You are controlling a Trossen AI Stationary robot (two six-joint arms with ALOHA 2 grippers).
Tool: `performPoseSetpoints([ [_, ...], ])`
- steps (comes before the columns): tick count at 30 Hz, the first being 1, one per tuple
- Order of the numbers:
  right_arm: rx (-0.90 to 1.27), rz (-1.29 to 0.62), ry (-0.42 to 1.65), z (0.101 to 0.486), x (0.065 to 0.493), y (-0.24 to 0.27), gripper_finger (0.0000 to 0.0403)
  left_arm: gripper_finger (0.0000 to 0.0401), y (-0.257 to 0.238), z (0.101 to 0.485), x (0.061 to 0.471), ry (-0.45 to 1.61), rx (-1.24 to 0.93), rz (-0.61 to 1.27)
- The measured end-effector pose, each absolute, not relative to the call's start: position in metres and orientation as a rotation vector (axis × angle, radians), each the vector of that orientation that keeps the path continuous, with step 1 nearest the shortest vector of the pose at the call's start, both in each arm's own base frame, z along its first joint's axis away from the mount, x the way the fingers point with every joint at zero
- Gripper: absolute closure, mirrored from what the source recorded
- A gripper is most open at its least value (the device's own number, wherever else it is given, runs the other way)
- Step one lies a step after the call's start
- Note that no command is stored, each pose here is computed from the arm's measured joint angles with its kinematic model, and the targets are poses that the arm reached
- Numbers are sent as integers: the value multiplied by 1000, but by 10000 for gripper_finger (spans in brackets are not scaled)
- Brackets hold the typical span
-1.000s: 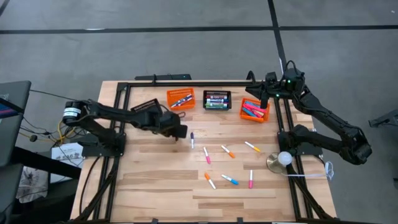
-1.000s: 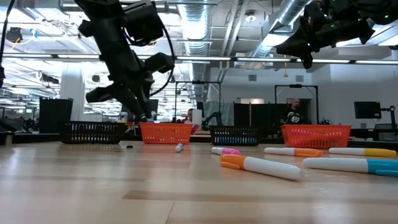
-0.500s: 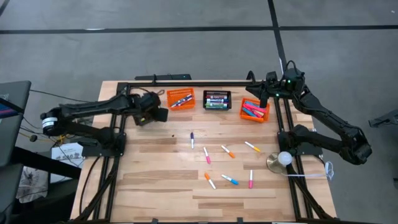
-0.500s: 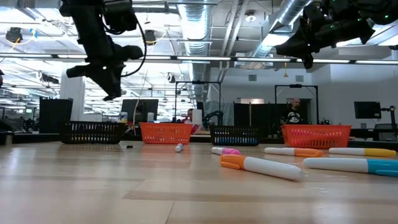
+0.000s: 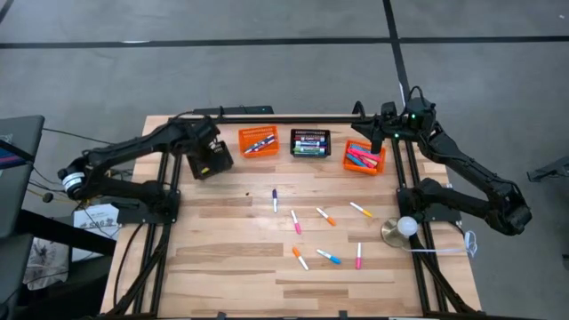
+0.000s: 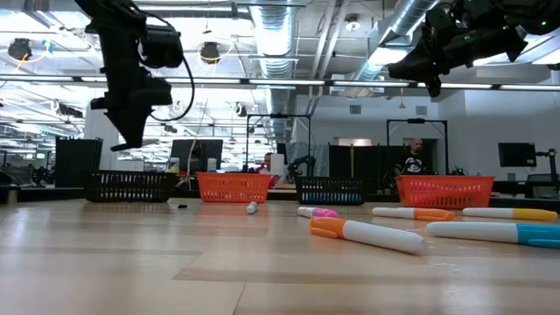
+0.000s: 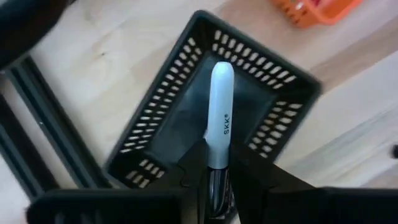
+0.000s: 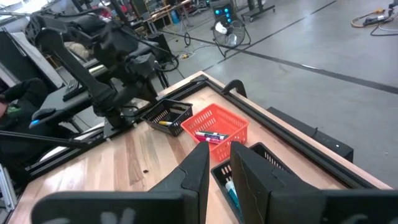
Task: Pick & Place Markers
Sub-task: Put the white black marker into the left black bin
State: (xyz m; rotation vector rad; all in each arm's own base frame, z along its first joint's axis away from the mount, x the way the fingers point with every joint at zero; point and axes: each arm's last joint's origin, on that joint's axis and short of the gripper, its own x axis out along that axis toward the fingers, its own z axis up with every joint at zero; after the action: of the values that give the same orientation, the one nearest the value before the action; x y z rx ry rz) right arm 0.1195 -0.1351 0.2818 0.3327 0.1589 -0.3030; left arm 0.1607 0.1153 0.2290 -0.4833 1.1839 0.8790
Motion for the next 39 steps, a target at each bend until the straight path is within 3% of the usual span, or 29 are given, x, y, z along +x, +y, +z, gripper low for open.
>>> performPoseSetpoints([
  [18, 333, -303, 159, 282, 120, -135, 346, 348, 139, 166, 181, 1592, -377, 661],
  [33, 333, -303, 159, 282, 120, -135, 346, 347, 142, 162, 185, 1575, -374, 665],
  [39, 334, -303, 159, 282, 120, -135, 346, 322, 143, 162, 187, 1546, -370, 674],
])
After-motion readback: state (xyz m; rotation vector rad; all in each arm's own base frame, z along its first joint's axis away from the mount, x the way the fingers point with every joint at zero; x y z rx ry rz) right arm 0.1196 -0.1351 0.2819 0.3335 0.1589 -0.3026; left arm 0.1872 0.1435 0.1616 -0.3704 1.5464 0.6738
